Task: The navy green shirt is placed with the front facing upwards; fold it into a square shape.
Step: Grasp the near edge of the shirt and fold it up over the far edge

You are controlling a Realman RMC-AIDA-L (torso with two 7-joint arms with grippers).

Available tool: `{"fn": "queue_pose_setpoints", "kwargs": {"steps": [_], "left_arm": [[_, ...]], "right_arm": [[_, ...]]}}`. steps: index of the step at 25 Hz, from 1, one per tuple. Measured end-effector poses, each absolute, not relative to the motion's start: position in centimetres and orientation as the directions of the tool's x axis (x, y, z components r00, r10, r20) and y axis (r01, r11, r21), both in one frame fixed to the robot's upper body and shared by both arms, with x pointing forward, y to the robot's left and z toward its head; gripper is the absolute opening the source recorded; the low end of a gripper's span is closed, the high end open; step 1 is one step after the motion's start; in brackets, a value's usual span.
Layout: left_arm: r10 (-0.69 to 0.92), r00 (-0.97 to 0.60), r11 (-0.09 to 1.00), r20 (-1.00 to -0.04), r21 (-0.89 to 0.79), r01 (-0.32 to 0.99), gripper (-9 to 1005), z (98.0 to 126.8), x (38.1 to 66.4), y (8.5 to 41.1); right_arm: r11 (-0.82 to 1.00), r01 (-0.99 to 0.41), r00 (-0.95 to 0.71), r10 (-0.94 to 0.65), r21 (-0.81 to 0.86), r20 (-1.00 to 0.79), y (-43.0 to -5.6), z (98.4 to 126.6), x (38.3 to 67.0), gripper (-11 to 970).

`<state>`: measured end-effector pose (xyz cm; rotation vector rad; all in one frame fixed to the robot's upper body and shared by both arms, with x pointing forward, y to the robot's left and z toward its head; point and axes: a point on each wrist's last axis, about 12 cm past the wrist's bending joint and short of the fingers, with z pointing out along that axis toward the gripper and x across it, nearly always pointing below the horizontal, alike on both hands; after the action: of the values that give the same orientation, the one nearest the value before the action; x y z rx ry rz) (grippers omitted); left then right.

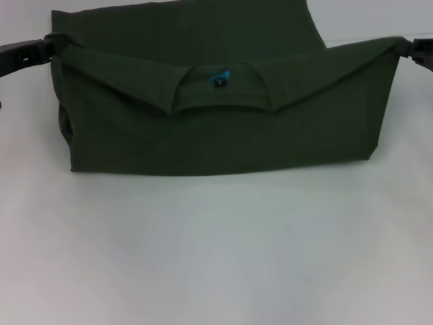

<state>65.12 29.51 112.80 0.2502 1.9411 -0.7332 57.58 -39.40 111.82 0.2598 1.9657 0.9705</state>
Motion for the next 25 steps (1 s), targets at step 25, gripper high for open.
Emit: {"fn": "queue_pose_setpoints", "kwargs": {"steps": [25], "left_arm": [[-0.152,-0.378,0.857,-0.913,-0.312,0.409,49,112.3,67.0,27.3]], "right_arm": [[0.774,-0.119,-0.509,0.490,0.622,-0.707,-36.1,112.1,62.6,13]]}}
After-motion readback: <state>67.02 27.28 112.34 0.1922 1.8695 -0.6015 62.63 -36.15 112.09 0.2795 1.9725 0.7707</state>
